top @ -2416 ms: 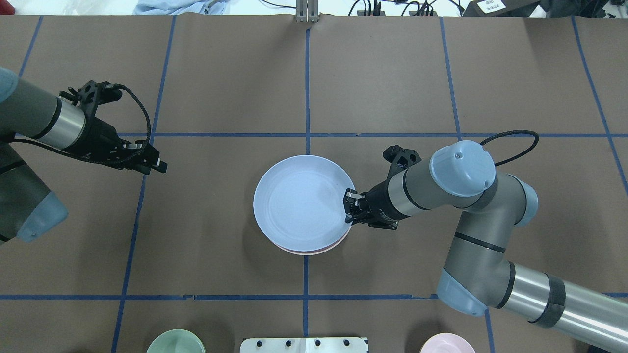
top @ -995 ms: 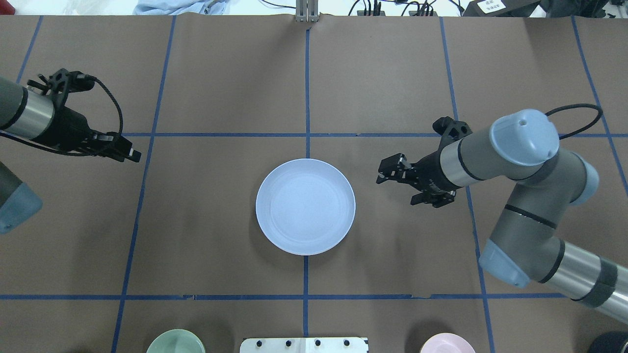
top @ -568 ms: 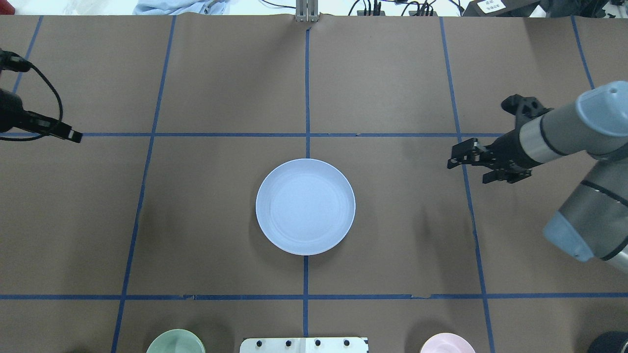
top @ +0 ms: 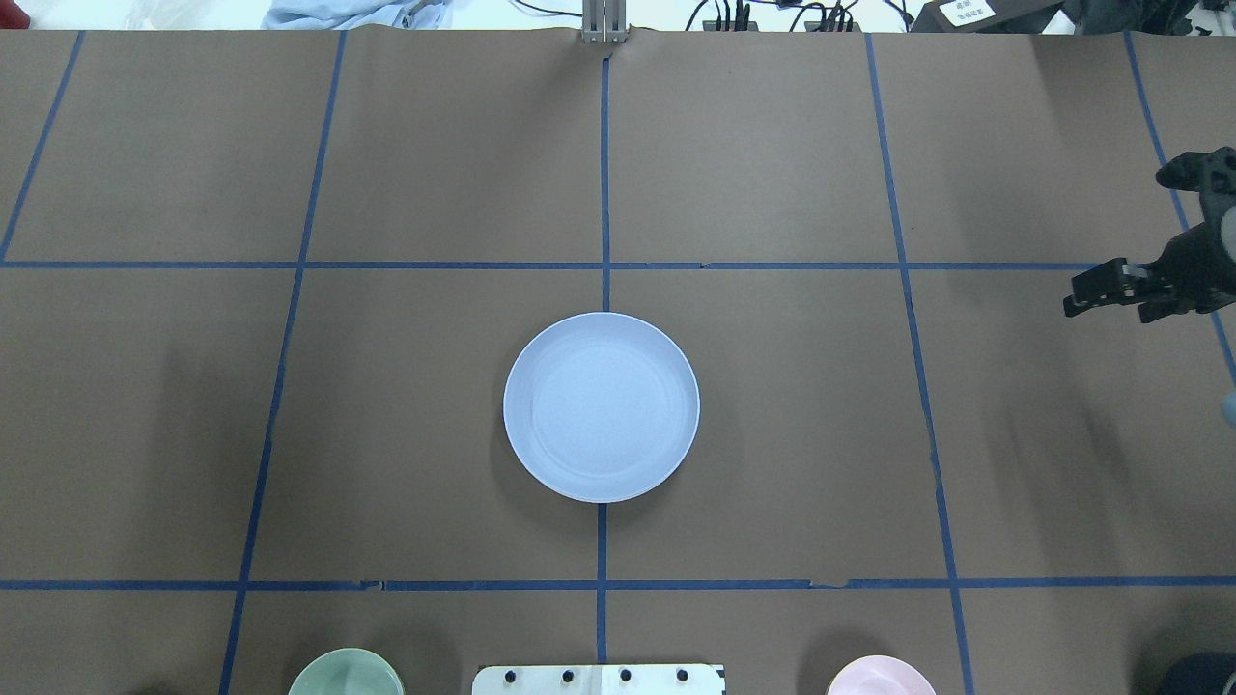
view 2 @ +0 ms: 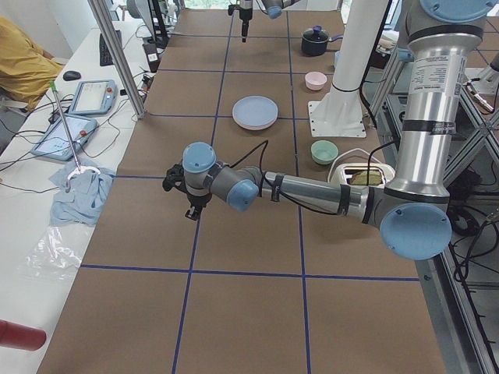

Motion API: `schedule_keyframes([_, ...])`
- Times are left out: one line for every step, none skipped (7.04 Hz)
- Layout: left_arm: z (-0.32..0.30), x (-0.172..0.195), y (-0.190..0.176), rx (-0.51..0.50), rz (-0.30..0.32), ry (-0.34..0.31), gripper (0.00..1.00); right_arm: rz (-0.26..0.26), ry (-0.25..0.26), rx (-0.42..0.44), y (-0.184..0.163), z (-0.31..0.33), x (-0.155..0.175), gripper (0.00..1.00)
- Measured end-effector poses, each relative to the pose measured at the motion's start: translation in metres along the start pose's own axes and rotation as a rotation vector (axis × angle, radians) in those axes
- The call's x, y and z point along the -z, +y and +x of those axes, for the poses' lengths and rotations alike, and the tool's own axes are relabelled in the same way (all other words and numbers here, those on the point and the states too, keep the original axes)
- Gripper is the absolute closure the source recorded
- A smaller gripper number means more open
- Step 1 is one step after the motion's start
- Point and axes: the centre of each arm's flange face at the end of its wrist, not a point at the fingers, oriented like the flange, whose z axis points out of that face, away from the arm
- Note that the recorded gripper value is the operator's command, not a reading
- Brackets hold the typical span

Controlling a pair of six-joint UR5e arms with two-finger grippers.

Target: Stack three plates with pink and blue

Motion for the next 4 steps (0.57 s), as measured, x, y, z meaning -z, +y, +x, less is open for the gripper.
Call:
schedule_keyframes([-0.024, 0.003, 0.005, 0.015, -0.001, -0.016, 0.46, -0.018, 0.032, 0.030, -0.009, 0.040, 0.013, 0.00])
schedule_keyframes([-0.043, 0.007, 0.010, 0.010, 0.000, -0.027, 0.46, -0.038, 0.044, 0.057, -0.016, 0.081, 0.022, 0.00])
schedule_keyframes([-0.059, 0.009, 0.015, -0.002, -0.003, -0.035, 0.45, -0.052, 0.046, 0.073, -0.020, 0.114, 0.026, 0.00])
schedule_keyframes([-0.068, 0.009, 0.018, -0.007, -0.007, -0.039, 0.44, -0.056, 0.048, 0.070, -0.021, 0.135, 0.028, 0.00])
